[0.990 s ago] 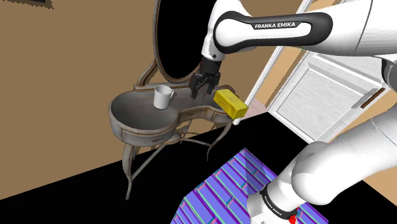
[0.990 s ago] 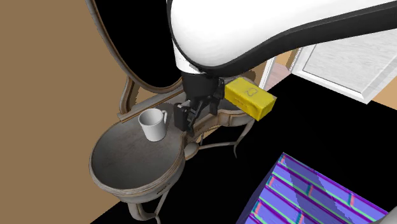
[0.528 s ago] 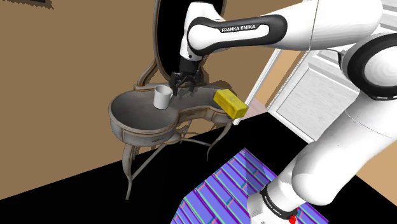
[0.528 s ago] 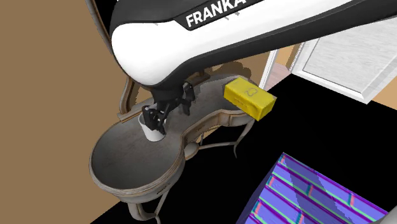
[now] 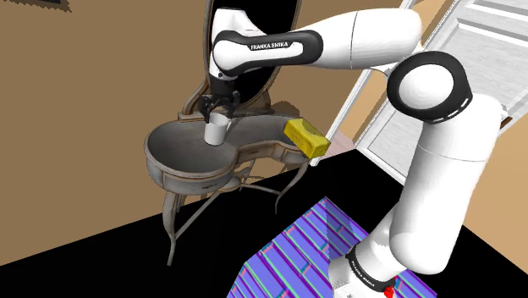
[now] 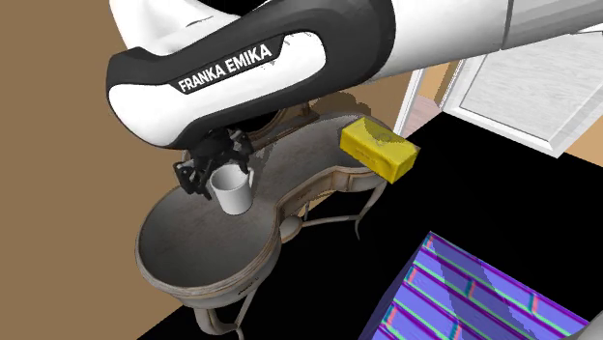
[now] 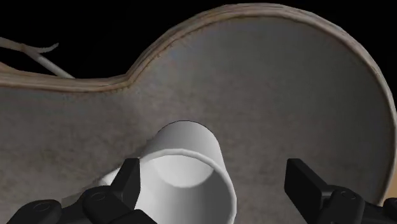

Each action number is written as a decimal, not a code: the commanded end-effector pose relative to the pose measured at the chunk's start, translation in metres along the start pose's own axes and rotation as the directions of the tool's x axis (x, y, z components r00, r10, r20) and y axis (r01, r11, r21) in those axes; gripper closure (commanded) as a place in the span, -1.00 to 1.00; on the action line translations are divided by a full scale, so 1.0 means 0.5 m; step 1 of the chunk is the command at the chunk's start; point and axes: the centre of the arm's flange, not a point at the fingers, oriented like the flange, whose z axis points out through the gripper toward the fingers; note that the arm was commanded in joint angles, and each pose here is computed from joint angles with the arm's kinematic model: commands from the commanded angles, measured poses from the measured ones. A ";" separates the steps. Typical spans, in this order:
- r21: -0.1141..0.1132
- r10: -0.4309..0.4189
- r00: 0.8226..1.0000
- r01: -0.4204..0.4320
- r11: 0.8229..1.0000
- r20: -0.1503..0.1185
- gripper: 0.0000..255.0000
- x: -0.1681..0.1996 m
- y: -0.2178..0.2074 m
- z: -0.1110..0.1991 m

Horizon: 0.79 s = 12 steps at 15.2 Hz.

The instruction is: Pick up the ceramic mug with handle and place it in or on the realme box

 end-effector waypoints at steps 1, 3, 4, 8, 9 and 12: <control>-0.008 0.007 1.000 -0.007 1.000 -0.007 -1.00 0.040 -0.023 0.019; -0.013 0.012 1.000 -0.013 1.000 -0.011 -1.00 0.073 -0.037 0.031; -0.013 0.012 1.000 -0.013 1.000 -0.011 -1.00 0.073 -0.037 0.041; -0.013 0.012 1.000 -0.013 1.000 -0.011 -1.00 0.073 -0.036 0.083; -0.013 0.012 1.000 -0.013 1.000 -0.011 -1.00 0.073 -0.036 0.094; -0.013 0.012 1.000 -0.013 1.000 -0.011 -1.00 0.074 -0.036 0.111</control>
